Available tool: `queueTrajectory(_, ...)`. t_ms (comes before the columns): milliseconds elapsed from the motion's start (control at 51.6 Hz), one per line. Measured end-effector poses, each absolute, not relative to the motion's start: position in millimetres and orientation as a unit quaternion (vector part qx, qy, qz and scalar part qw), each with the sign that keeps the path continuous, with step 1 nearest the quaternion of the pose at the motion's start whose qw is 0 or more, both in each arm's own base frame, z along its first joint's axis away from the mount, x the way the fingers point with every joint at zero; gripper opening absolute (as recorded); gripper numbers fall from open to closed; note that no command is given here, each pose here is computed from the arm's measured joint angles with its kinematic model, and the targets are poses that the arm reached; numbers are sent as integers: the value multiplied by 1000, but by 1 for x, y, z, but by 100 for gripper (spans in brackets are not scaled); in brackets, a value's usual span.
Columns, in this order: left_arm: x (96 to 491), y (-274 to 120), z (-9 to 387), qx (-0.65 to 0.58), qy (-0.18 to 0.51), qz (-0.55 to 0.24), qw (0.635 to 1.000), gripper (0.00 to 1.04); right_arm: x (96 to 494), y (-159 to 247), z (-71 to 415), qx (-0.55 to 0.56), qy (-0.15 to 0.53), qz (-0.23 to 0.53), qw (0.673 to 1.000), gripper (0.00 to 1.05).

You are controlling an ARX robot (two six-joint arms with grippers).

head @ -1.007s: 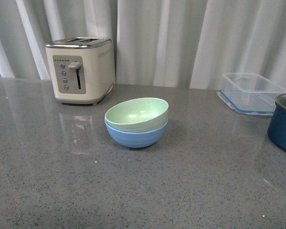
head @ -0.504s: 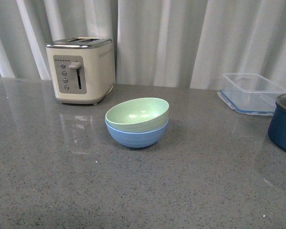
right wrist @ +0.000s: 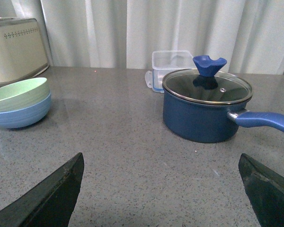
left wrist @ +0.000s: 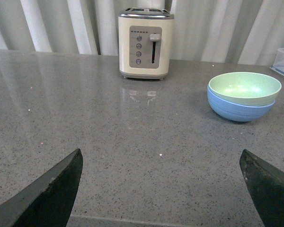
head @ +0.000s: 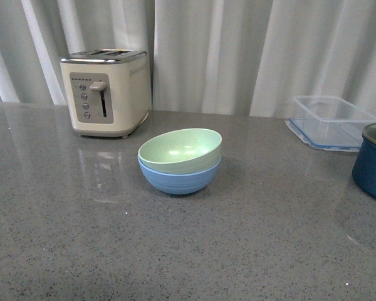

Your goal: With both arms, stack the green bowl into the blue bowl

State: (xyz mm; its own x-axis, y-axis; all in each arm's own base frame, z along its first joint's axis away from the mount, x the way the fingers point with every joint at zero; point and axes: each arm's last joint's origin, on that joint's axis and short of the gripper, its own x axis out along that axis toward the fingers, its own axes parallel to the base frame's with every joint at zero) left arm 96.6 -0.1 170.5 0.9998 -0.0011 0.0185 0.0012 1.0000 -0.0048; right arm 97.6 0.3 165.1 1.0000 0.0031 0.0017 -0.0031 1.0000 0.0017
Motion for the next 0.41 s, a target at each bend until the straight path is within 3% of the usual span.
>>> queueTrajectory(407, 97, 0, 171, -2, -9, -1, 1000, 98, 98, 0, 165, 1, -1, 2, 1000, 95)
